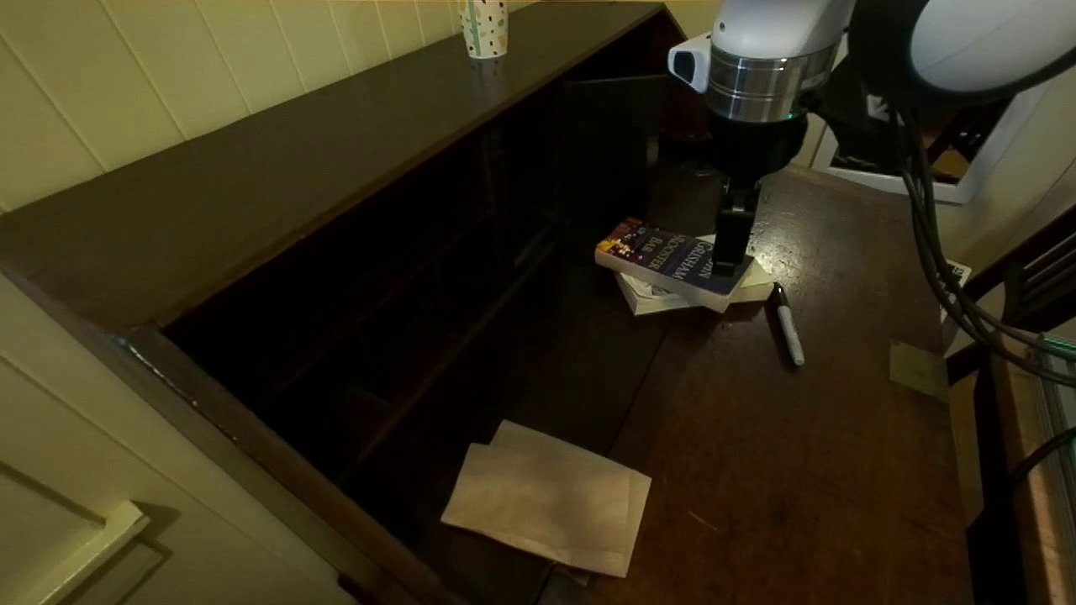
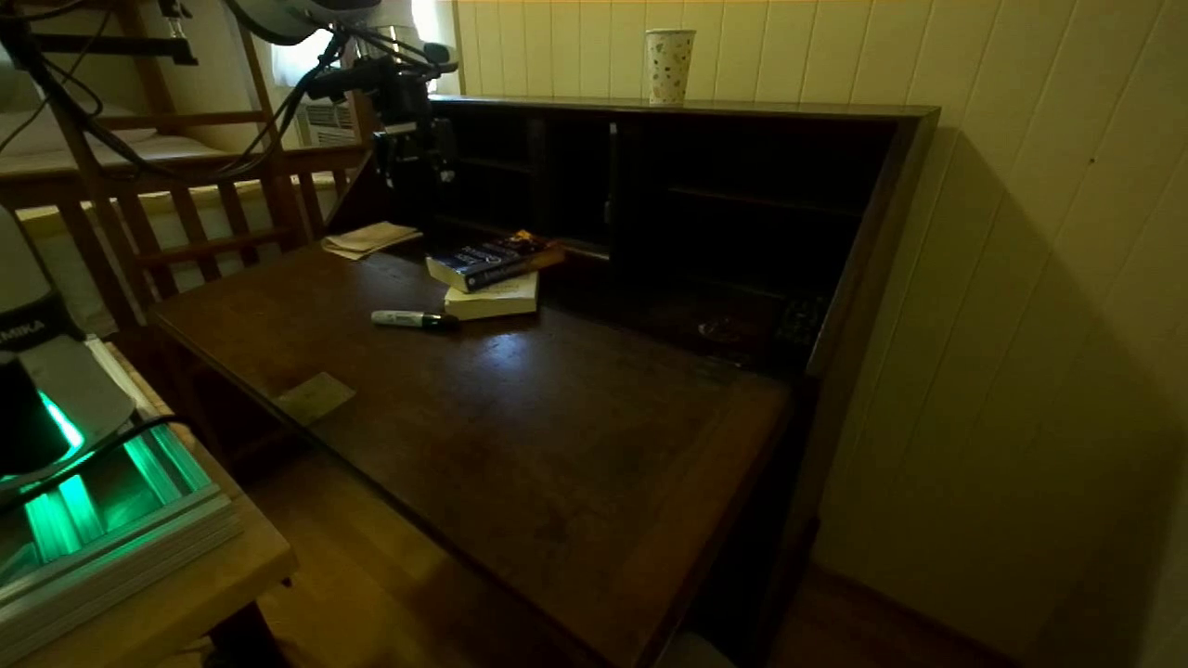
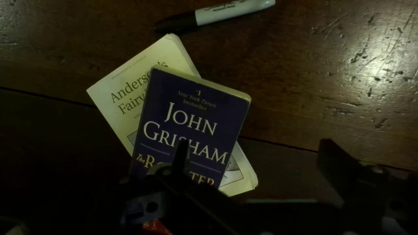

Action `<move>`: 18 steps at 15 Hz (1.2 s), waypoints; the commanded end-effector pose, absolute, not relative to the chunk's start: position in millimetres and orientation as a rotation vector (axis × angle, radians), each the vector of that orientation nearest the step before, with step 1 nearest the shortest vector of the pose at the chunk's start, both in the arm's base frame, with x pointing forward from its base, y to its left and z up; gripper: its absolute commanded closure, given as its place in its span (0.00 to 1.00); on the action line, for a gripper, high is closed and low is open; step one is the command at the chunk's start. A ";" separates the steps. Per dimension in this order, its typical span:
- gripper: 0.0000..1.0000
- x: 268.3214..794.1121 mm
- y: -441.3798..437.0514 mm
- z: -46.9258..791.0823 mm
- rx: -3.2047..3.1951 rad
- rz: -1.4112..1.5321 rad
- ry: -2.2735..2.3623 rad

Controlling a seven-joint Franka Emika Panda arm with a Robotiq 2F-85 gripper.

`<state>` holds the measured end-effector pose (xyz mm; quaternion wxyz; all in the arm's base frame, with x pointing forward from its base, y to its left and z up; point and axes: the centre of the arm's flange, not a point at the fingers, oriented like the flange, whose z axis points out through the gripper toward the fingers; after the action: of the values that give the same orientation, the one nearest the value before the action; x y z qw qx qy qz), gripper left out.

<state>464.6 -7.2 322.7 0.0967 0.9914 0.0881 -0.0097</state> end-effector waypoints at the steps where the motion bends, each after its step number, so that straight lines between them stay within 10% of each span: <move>1: 0.00 461.1 4.3 312.6 2.917 0.022 0.316; 18: 0.00 446.7 24.6 245.2 2.679 0.019 0.274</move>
<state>440.9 23.4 266.9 0.1997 0.9738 0.1085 0.0089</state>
